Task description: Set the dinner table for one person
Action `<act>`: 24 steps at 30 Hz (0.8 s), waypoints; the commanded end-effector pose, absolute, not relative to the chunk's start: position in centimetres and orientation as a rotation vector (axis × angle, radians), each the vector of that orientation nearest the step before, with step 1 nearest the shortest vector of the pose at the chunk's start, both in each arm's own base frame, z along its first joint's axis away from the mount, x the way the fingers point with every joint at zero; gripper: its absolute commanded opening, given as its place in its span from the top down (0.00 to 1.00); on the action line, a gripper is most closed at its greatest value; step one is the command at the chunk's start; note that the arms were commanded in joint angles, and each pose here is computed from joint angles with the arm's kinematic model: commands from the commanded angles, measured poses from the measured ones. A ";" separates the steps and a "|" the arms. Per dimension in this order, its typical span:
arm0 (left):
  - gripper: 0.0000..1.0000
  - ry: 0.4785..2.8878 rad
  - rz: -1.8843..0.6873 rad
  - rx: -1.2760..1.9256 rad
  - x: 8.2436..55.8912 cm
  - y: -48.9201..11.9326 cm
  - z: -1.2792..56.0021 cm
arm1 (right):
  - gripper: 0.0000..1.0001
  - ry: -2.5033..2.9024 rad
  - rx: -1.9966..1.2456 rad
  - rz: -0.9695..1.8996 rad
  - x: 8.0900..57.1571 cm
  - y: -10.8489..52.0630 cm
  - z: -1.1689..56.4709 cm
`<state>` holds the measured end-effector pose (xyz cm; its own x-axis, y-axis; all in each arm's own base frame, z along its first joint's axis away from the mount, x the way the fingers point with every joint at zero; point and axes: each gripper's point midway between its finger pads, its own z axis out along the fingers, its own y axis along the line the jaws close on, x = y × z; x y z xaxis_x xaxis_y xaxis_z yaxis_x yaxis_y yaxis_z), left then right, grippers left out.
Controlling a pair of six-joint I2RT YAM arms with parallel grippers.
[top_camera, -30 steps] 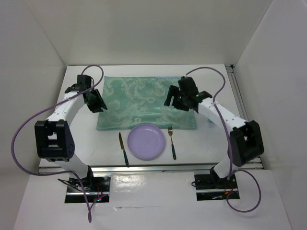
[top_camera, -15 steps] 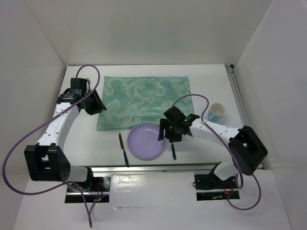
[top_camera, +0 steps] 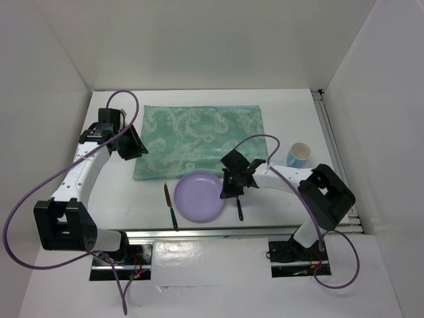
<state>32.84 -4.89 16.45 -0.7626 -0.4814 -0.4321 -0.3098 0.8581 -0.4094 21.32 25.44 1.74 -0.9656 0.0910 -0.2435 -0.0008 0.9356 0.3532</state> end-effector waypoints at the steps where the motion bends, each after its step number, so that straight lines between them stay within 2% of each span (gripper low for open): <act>1: 0.54 2.456 -0.444 -0.531 32.8 -5.1 18.4 | 0.97 2.786 0.098 0.493 22.0 25.3 3.3; 2: 0.54 2.446 -0.445 -0.527 32.7 -5.1 18.7 | 1.00 2.758 0.108 0.469 22.3 24.8 4.9; 9: 0.54 2.430 -0.444 -0.525 32.8 -5.3 19.5 | 1.00 2.595 0.029 0.458 24.4 24.3 13.7; 10: 0.54 2.421 -0.446 -0.522 32.7 -5.3 19.8 | 1.00 2.536 0.050 0.493 26.1 24.6 16.0; 12: 0.54 2.421 -0.434 -0.527 32.5 -5.1 19.7 | 1.00 2.516 0.060 0.480 28.2 24.6 16.7; 15: 0.53 2.438 -0.424 -0.564 31.5 -5.0 18.6 | 1.00 2.476 0.107 0.477 33.1 25.1 17.5; 16: 0.53 2.445 -0.431 -0.568 30.9 -5.3 18.3 | 1.00 2.411 0.129 0.515 35.8 25.5 19.5; 22: 0.45 2.445 -0.441 -0.607 29.3 -5.4 17.7 | 1.00 2.432 0.210 0.519 45.3 27.4 15.5; 23: 0.45 2.447 -0.456 -0.602 29.2 -5.6 17.8 | 1.00 2.399 0.208 0.539 45.9 27.7 16.9; 24: 0.43 2.445 -0.461 -0.617 28.9 -5.7 17.7 | 1.00 2.439 0.221 0.530 46.9 27.7 14.5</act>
<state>29.57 -5.25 17.14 -0.7453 -0.4979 -0.4433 -0.3192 0.8504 -0.4183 44.05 26.68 14.47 -0.8025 0.2685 -0.5329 0.0517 0.9210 0.3862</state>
